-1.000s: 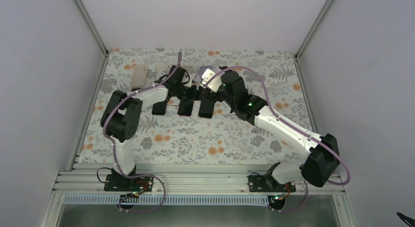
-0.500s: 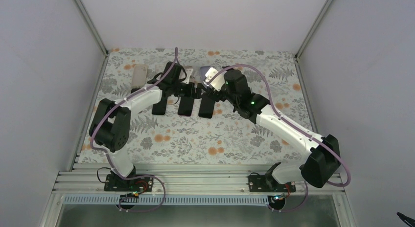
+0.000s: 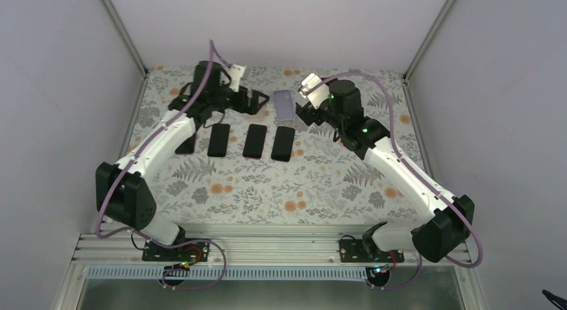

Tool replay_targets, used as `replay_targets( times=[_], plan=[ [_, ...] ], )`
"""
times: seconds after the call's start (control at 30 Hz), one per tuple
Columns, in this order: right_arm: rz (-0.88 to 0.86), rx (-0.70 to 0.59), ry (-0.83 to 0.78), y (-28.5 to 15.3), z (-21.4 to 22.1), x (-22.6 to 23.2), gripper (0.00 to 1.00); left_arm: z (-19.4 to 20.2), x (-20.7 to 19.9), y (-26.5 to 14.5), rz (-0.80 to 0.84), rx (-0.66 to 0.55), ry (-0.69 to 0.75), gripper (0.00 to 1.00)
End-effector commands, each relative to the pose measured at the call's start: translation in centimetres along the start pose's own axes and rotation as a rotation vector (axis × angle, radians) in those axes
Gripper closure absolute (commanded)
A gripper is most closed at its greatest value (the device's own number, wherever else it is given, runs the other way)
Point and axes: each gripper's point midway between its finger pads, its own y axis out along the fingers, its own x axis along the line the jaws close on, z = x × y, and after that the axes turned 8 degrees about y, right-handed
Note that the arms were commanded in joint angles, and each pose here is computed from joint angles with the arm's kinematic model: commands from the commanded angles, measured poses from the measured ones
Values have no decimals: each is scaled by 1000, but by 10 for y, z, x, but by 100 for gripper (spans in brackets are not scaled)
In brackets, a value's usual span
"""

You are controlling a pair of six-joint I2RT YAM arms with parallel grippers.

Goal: Take the phone out of the phone case
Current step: Reset both arms

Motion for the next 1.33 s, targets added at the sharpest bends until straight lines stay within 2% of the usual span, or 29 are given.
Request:
replay_targets(
  times=[0.0, 0.13, 0.23, 0.43, 0.57, 0.83, 1.03, 1.3],
  plan=[
    [-22, -57, 107, -17, -20, -23, 1, -33, 33, -49, -63, -89, 24, 0],
    [-22, -72, 163, -22, -25, -41, 1, -47, 77, -86, -148, -139, -41, 0],
    [-15, -80, 216, -24, -27, -57, 1, -43, 111, -108, -212, -143, -98, 0],
    [-45, -63, 343, -16, -13, -90, 1, 16, 199, -142, -234, -96, -368, 0],
    [-100, -34, 449, -7, 10, -105, 1, 55, 242, -163, -326, -70, -427, 0],
    [-112, 41, 673, 7, 81, -155, 1, 91, 262, -189, -501, -23, -327, 0],
    [-81, 86, 752, 10, 130, -173, 1, 105, 264, -191, -551, 7, -283, 0],
    [-70, 89, 776, 1, 145, -174, 1, 99, 265, -190, -588, 4, -258, 0]
  ],
)
